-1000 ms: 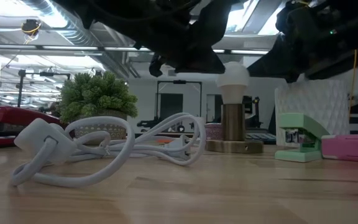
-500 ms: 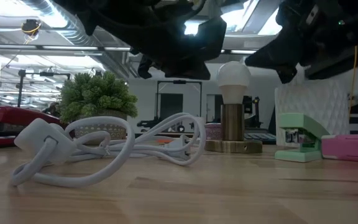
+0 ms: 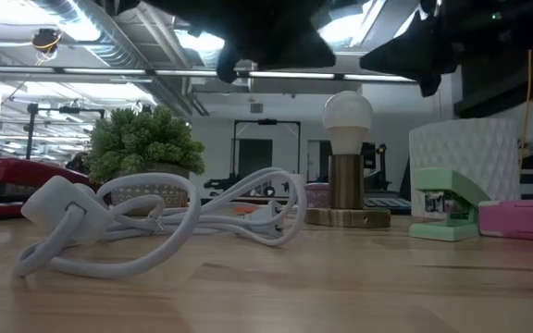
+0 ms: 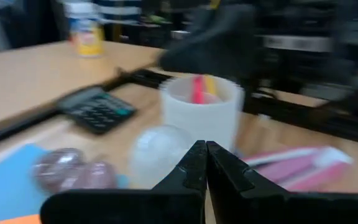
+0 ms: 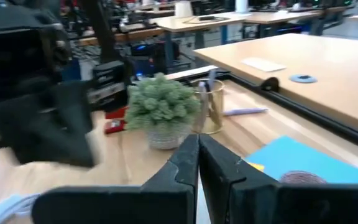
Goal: Screw lightbulb
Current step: Insert the white lightbulb into the lamp socket
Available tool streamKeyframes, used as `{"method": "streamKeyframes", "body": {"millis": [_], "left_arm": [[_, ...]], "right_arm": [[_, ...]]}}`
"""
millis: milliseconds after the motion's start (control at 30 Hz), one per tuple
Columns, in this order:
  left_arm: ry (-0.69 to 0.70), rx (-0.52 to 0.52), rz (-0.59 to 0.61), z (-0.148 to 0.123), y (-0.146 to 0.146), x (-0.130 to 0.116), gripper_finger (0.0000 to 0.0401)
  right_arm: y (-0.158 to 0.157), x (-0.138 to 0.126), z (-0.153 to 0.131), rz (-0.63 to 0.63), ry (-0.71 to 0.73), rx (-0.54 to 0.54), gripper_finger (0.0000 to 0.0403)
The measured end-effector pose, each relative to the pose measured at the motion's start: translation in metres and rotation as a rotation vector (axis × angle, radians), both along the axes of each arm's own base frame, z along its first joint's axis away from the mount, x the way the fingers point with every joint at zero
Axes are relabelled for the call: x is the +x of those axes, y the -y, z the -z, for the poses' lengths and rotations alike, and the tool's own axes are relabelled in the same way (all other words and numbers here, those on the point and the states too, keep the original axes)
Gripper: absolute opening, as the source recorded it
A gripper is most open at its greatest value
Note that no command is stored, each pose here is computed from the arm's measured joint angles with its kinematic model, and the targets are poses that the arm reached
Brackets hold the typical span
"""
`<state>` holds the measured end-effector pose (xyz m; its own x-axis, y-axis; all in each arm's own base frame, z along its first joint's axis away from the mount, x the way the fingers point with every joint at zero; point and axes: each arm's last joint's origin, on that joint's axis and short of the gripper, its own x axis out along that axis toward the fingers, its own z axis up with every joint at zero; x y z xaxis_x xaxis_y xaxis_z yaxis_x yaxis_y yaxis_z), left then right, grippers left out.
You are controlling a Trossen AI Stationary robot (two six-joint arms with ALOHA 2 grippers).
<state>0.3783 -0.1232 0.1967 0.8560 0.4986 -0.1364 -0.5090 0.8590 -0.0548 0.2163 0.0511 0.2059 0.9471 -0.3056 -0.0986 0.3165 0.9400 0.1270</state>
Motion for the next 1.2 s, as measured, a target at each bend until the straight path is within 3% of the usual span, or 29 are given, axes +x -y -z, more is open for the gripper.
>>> {"method": "streamKeyframes", "body": {"millis": [167,467,800,1200], "left_arm": [[-0.027,-0.035,0.109,0.011,-0.001,0.005,0.0001],[-0.051,-0.08,0.042,0.028,-0.021,0.013,0.0001],[-0.065,-0.064,-0.008,0.029,-0.026,0.014,0.0001],[-0.05,-0.034,-0.149,0.029,-0.03,0.011,0.0001]], "right_arm": [[0.001,0.003,0.008,0.033,-0.041,-0.021,0.0017],[-0.001,0.01,0.028,0.038,-0.135,-0.034,0.0017],[-0.003,0.011,0.03,-0.024,-0.131,0.023,0.0017],[-0.005,0.012,0.029,-0.097,-0.118,0.106,0.0017]]}}
